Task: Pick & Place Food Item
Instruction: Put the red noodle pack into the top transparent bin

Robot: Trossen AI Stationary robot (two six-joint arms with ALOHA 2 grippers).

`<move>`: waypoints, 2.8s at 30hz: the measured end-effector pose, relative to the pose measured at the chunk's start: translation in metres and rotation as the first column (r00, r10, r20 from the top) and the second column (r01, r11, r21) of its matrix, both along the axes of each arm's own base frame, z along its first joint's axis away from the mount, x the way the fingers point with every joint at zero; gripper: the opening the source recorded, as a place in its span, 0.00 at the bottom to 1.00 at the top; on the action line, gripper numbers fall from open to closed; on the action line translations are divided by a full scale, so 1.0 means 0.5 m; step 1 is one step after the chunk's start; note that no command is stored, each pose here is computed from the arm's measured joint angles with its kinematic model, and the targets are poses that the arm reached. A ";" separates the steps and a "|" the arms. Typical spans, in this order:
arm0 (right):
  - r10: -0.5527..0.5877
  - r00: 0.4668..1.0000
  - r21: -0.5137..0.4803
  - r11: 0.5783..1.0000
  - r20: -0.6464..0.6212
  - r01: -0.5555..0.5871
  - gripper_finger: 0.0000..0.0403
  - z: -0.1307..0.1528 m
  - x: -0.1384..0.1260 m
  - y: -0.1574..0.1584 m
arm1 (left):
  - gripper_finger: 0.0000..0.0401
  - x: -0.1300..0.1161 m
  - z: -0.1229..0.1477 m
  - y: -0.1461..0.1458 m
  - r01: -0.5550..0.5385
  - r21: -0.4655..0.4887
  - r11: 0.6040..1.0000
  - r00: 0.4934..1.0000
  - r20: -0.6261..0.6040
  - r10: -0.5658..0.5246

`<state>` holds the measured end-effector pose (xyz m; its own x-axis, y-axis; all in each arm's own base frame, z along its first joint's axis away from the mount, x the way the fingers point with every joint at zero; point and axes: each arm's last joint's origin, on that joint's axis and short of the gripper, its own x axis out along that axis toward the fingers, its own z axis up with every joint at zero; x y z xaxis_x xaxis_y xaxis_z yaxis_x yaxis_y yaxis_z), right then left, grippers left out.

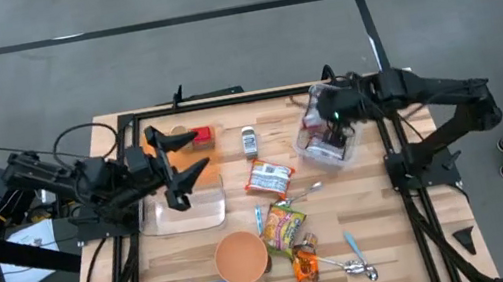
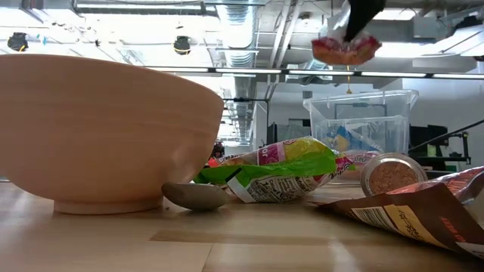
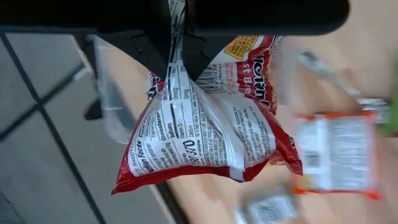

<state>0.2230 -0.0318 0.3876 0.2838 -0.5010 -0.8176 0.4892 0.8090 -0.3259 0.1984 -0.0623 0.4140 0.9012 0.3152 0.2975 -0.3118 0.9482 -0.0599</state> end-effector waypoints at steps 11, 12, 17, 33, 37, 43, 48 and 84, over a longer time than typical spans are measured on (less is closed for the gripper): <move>0.025 1.000 0.084 0.996 -0.015 -0.023 0.02 -0.001 -0.008 -0.079 | 0.74 0.009 -0.007 0.032 -0.081 0.027 0.996 0.995 -0.048 0.082; 0.026 1.000 0.093 0.995 -0.016 -0.024 0.02 -0.002 -0.009 -0.079 | 0.74 0.011 -0.008 0.034 -0.086 0.027 0.996 0.995 -0.050 0.087; 0.048 0.995 0.141 0.989 -0.084 -0.036 0.02 -0.063 -0.004 -0.071 | 0.74 0.013 -0.008 0.047 -0.116 0.029 0.993 0.992 -0.053 0.118; 0.071 0.997 0.308 0.949 0.011 -0.071 0.02 -0.236 -0.026 -0.102 | 0.74 0.017 -0.008 0.074 -0.179 0.024 0.984 0.982 -0.050 0.180; 0.105 0.994 0.342 0.935 -0.018 -0.092 0.02 -0.268 -0.017 -0.097 | 0.74 0.017 -0.008 0.074 -0.178 0.019 0.984 0.983 -0.047 0.179; 0.104 0.994 0.356 0.931 -0.040 -0.084 0.05 -0.294 -0.018 -0.099 | 0.74 0.017 -0.008 0.074 -0.181 0.017 0.983 0.982 -0.047 0.182; 0.083 0.996 0.360 0.931 -0.037 -0.064 0.14 -0.295 -0.020 -0.103 | 0.74 0.017 -0.009 0.074 -0.187 0.015 0.982 0.981 -0.048 0.188; 0.016 0.996 0.459 0.887 0.091 -0.056 0.07 -0.311 -0.038 -0.128 | 0.74 0.017 -0.009 0.076 -0.198 -0.007 0.980 0.979 -0.045 0.197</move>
<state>0.2039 -0.0960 0.2321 0.3707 -0.0617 -0.9267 0.4655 0.8758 0.1279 0.2068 -0.0245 0.4096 0.8330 0.4913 0.2545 -0.4955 0.8670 -0.0519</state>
